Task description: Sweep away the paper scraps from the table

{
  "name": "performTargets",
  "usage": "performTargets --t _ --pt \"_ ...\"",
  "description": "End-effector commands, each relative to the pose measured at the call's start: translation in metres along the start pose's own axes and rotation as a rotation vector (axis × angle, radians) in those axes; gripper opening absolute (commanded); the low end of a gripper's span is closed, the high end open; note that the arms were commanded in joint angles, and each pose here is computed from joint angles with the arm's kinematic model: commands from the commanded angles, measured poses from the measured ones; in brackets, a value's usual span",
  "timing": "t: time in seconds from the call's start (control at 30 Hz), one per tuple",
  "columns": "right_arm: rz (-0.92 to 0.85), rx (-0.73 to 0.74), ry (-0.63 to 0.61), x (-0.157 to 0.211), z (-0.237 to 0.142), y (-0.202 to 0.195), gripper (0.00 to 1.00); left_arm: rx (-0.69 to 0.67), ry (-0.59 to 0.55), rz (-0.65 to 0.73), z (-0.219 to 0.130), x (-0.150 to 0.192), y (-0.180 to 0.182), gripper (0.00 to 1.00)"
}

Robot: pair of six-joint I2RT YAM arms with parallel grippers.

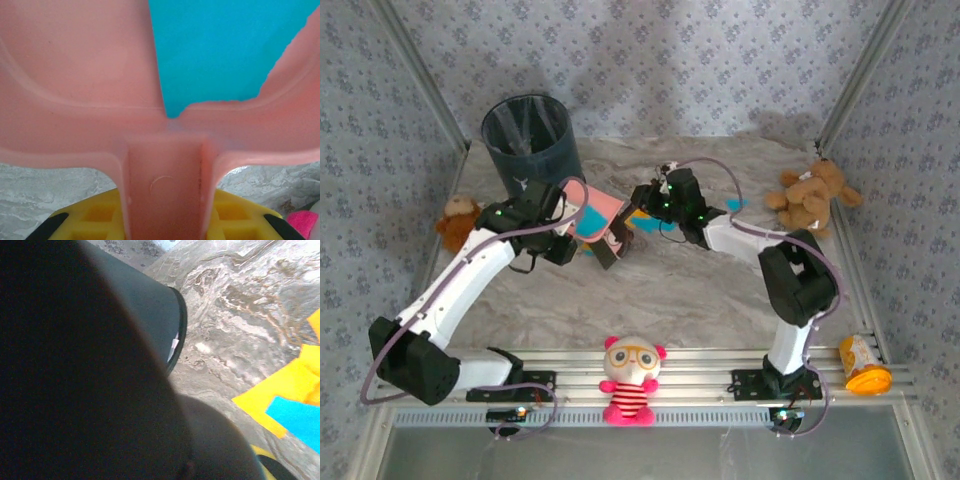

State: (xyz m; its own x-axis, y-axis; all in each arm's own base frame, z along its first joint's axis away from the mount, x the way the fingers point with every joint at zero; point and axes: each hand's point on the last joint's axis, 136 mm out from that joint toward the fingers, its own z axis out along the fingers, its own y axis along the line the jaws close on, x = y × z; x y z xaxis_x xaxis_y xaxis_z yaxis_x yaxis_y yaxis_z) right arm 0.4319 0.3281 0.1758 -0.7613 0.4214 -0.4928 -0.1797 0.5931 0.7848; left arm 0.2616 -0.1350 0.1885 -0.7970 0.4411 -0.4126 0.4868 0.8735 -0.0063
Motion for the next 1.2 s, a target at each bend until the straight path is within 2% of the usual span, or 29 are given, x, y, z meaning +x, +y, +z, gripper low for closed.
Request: performTargets --t 0.0,0.3,0.53,0.83,1.17 --pt "0.045 -0.115 -0.022 -0.013 0.013 0.034 0.0 -0.008 0.003 -0.018 -0.006 0.006 0.002 0.0" --pt "0.134 0.03 -0.022 0.002 0.041 -0.013 0.0 0.005 0.024 -0.014 -0.004 0.011 0.0 0.0" --pt "0.14 0.149 -0.023 0.011 0.037 -0.046 0.0 0.016 0.037 -0.009 -0.001 0.013 -0.002 0.0" --pt "0.109 0.348 -0.039 0.018 -0.009 -0.097 0.0 0.048 0.069 0.018 0.005 0.017 -0.007 0.0" --pt "0.035 0.547 -0.113 0.007 -0.082 -0.138 0.0 0.1 0.069 0.108 0.009 0.019 -0.025 0.0"
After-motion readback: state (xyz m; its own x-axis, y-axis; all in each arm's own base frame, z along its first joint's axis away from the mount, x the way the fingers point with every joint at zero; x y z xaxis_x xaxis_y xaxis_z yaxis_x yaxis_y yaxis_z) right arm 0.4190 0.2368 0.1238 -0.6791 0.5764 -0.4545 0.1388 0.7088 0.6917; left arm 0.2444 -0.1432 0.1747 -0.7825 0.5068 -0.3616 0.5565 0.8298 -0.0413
